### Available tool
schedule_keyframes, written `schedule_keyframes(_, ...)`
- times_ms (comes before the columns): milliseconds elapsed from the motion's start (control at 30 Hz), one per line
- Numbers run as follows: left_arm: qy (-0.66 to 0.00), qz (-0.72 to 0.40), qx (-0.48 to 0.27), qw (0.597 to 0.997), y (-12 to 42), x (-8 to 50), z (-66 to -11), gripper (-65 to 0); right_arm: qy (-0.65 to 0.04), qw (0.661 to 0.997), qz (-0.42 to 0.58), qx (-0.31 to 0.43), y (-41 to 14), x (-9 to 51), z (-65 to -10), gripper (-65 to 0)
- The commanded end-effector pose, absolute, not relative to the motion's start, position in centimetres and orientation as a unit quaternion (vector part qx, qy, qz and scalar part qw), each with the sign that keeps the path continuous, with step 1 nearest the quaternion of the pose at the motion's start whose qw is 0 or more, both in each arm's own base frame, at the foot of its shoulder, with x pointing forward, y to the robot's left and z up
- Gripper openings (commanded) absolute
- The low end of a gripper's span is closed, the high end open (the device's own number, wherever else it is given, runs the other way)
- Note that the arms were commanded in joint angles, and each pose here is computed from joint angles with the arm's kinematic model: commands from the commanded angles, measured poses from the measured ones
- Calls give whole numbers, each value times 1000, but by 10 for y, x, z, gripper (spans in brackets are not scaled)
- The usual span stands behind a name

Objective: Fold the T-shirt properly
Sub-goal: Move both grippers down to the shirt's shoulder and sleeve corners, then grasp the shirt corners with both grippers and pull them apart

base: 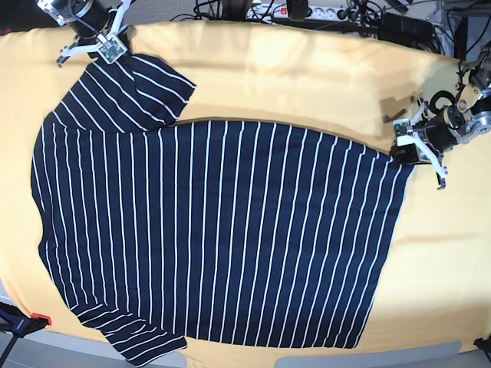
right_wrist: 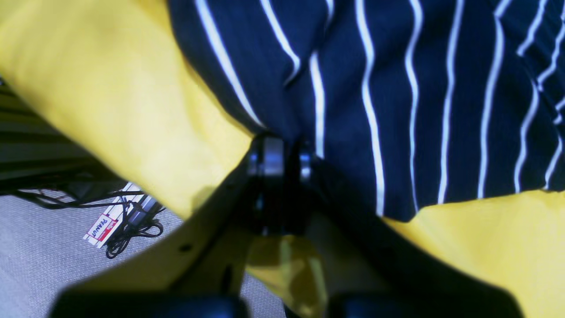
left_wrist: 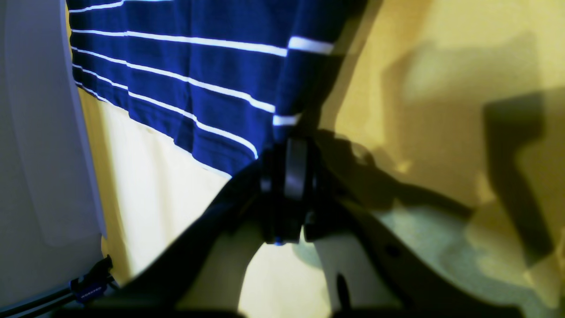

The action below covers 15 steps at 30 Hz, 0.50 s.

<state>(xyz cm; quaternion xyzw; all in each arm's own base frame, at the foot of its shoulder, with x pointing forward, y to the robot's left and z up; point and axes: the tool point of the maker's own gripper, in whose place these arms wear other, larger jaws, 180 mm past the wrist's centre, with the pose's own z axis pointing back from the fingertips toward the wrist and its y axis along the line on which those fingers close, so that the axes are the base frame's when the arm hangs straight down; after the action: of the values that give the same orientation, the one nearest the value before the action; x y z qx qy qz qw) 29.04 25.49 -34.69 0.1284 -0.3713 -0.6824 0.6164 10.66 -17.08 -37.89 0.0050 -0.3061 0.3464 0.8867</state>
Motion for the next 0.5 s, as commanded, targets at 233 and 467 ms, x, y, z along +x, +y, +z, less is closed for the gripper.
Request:
schedule_keyframes(233, -375, -687, 153, 603, 267, 301, -326, -650, -314, 871, 376, -47, -171, 121, -342, -650)
schedule_keyframes(467, -337, -717, 101, 601, 261, 281, -329, -650, -306, 865, 389, -78, -174, 110, -328, -650)
